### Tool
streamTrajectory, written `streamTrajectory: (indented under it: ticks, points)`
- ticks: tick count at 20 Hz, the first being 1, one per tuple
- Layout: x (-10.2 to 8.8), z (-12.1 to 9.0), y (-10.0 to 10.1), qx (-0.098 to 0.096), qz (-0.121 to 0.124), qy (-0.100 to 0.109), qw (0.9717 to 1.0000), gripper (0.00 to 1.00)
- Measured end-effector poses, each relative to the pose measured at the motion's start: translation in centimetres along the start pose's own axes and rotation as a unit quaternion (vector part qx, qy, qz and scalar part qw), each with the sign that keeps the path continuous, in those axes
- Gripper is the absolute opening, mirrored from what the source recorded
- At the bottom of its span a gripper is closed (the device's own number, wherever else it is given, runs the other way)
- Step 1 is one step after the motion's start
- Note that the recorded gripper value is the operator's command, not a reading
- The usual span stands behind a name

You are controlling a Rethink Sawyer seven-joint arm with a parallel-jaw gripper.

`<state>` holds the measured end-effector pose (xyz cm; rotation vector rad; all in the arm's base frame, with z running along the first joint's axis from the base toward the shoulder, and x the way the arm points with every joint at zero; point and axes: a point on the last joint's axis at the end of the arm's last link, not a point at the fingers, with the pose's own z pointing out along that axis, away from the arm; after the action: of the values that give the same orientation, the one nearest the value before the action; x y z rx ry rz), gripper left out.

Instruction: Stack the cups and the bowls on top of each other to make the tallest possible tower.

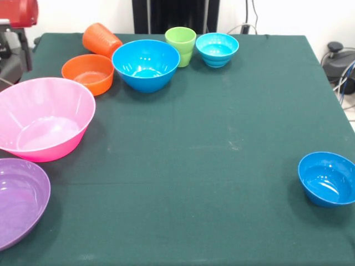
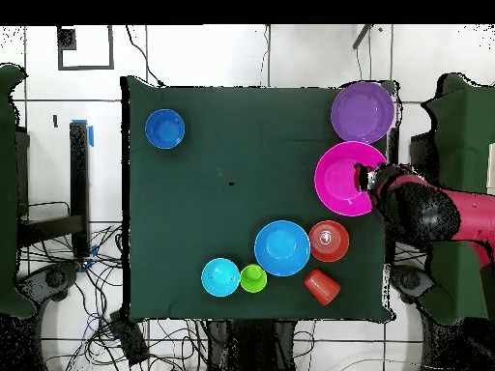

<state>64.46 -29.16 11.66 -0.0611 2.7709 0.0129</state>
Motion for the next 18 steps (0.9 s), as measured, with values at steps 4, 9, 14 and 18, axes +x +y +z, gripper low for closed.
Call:
streamTrajectory:
  ticks: [4, 9, 14, 18]
  points:
    - [-0.8, 1.4, -0.4, 0.004, -0.061, -0.014, 0.998, 1.0]
    - [-0.5, 4.1, 0.5, -0.004, -0.104, -0.013, 0.9945, 1.0]
    - [0.3, 6.3, 2.5, -0.001, -0.131, -0.017, 0.9912, 1.0]
    - [0.5, 7.7, 4.1, 0.005, -0.155, -0.03, 0.9874, 1.0]
